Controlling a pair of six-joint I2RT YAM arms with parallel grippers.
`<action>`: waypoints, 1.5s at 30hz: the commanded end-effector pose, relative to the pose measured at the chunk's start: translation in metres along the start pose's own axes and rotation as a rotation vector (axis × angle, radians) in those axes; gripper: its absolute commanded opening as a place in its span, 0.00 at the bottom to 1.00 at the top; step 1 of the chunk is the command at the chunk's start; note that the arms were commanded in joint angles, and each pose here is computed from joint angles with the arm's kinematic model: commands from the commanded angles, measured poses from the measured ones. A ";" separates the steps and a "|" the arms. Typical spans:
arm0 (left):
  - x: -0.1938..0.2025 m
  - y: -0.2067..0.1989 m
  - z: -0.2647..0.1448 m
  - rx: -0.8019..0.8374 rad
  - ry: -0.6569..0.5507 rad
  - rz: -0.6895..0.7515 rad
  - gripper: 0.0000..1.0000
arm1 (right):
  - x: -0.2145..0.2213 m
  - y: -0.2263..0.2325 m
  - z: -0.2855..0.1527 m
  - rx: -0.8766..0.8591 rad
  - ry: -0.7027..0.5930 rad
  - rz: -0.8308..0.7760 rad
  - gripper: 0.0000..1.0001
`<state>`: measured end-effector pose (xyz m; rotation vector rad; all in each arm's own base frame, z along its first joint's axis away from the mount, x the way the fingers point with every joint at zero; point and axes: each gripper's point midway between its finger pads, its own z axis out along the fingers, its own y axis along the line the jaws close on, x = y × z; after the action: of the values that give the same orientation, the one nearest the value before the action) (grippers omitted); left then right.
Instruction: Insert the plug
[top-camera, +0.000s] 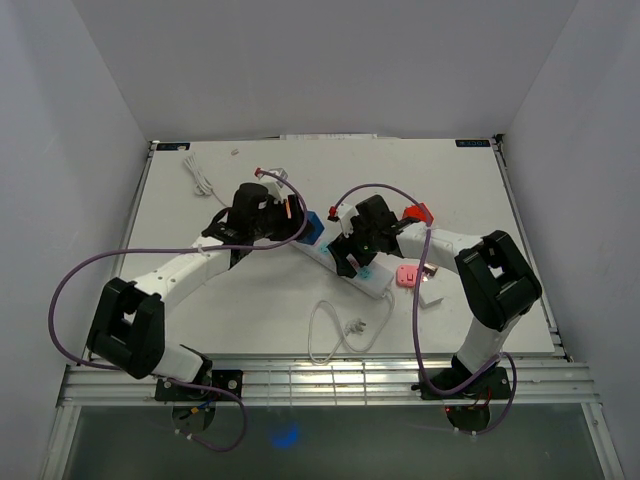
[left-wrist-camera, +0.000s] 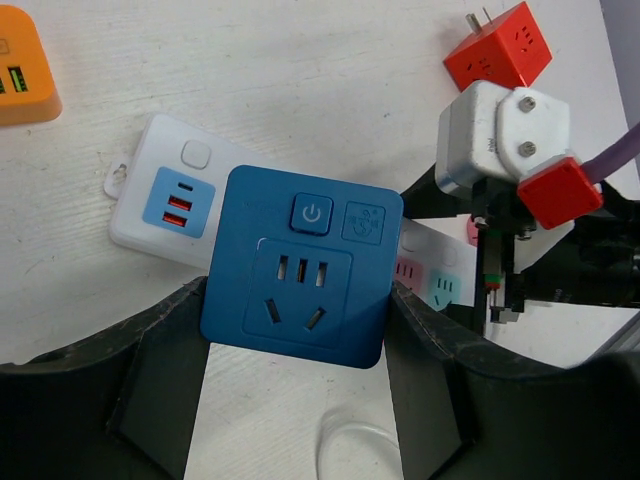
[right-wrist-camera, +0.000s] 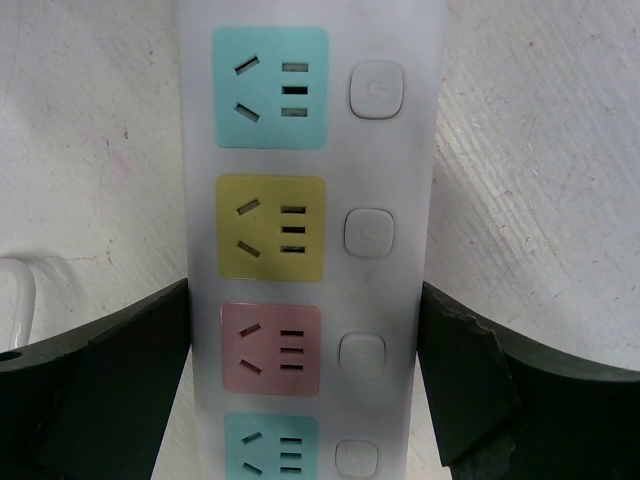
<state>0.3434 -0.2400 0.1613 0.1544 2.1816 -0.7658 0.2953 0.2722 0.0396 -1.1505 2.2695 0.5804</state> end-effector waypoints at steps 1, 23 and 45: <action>-0.012 -0.003 0.009 0.017 -0.082 0.072 0.00 | -0.026 0.002 -0.003 -0.009 -0.070 -0.023 0.89; -0.004 0.008 0.024 0.045 -0.164 0.295 0.00 | -0.028 0.005 -0.002 -0.025 -0.087 -0.041 0.89; 0.015 0.019 0.038 0.038 -0.110 0.355 0.00 | -0.028 0.006 -0.001 -0.035 -0.087 -0.040 0.89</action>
<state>0.3584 -0.2477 0.1127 0.4915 2.0115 -0.6206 0.2957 0.2746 0.0406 -1.1576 2.2554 0.5914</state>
